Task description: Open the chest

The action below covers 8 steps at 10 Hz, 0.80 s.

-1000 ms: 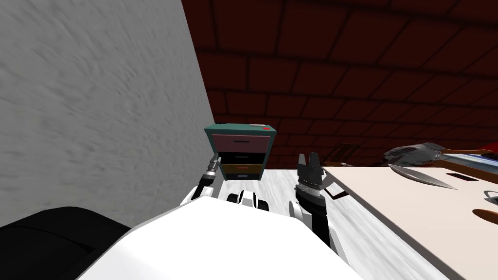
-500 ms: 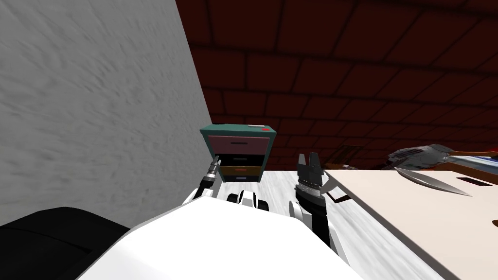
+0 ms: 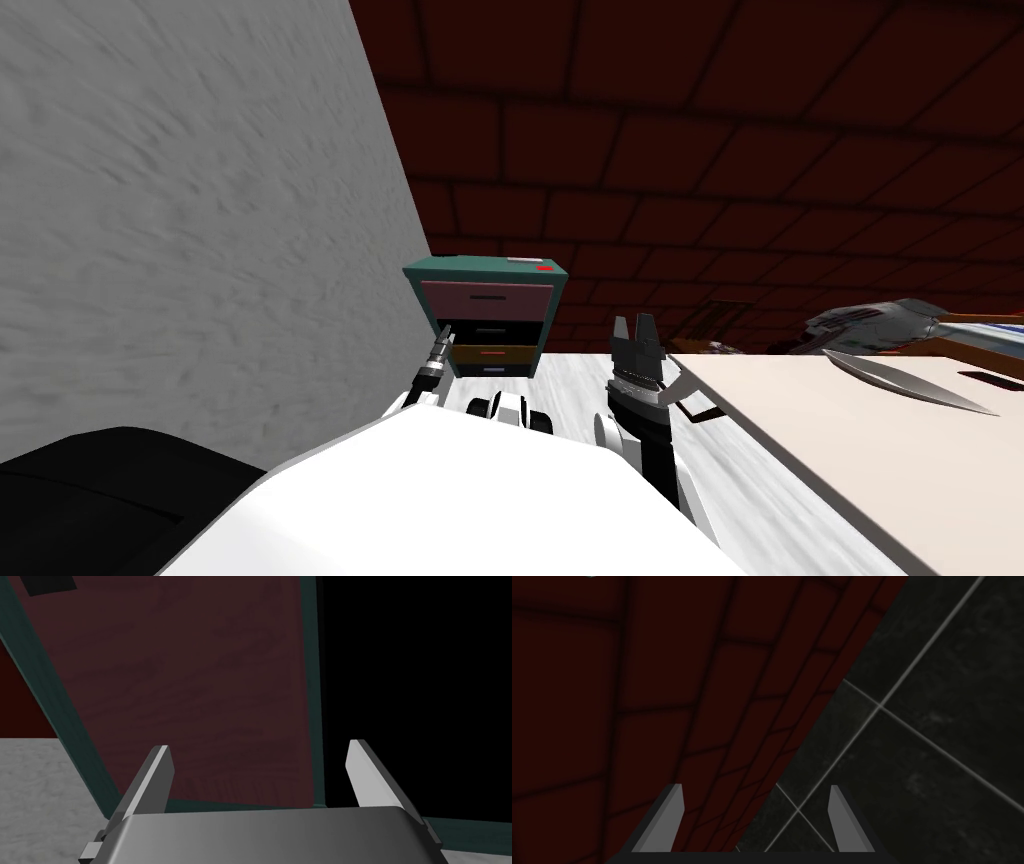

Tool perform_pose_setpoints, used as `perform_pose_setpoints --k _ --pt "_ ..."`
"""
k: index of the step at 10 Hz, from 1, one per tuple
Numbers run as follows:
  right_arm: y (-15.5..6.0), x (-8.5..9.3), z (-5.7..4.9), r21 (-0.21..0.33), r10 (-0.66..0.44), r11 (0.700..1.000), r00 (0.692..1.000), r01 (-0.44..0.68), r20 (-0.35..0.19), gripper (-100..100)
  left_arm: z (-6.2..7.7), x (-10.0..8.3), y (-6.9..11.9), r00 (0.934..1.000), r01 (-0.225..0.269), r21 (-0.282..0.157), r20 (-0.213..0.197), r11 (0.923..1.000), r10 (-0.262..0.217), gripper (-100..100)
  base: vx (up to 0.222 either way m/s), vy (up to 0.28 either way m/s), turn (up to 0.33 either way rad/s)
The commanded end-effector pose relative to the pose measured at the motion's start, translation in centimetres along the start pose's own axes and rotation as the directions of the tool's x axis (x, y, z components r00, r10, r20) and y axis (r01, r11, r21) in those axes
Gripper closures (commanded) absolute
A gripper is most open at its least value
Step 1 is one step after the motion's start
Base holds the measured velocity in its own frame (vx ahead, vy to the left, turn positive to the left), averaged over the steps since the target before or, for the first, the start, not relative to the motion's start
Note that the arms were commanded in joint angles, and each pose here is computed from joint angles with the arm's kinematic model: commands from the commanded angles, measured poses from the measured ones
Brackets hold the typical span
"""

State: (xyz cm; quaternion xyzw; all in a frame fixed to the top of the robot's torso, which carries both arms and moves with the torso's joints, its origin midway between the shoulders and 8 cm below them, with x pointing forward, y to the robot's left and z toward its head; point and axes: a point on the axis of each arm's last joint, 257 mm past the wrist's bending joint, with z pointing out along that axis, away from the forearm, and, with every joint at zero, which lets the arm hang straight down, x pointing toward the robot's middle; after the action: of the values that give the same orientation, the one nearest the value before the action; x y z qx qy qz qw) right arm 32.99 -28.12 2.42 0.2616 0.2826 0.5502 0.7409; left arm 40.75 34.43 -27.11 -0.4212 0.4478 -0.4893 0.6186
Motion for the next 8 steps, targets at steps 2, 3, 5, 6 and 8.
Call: perform_pose_setpoints --k 2,3,5,6,8 --pt "0.0 0.0 0.0 0.000 0.000 1.000 1.000 0.000 0.000 0 -1.3 0.3 2.4 1.0000 -0.002 -0.038 0.004 0.9993 0.002 -100 0.059 -0.025 0.005" --pt "0.0 0.0 0.0 0.000 0.000 1.000 1.000 0.000 0.000 0 -1.6 0.5 3.1 1.0000 0.000 -0.046 0.006 0.9989 0.001 -100 0.073 -0.032 0.009" --pt "0.0 0.0 0.0 0.000 0.000 1.000 1.000 0.000 0.000 0 -2.2 0.8 4.3 1.0000 0.003 -0.070 0.009 0.9975 -0.003 -100 0.057 -0.023 0.004" --pt "0.0 0.0 0.0 0.000 0.000 1.000 1.000 0.000 0.000 0 -2.7 1.2 5.2 0.9999 0.009 -0.085 0.012 0.9963 -0.008 -100 0.080 -0.035 0.008" --pt "0.0 0.0 0.0 0.000 0.000 1.000 1.000 0.000 0.000 0 -3.2 1.7 6.0 0.9997 0.017 -0.099 0.016 0.9949 -0.016 -100 0.050 -0.021 0.005"
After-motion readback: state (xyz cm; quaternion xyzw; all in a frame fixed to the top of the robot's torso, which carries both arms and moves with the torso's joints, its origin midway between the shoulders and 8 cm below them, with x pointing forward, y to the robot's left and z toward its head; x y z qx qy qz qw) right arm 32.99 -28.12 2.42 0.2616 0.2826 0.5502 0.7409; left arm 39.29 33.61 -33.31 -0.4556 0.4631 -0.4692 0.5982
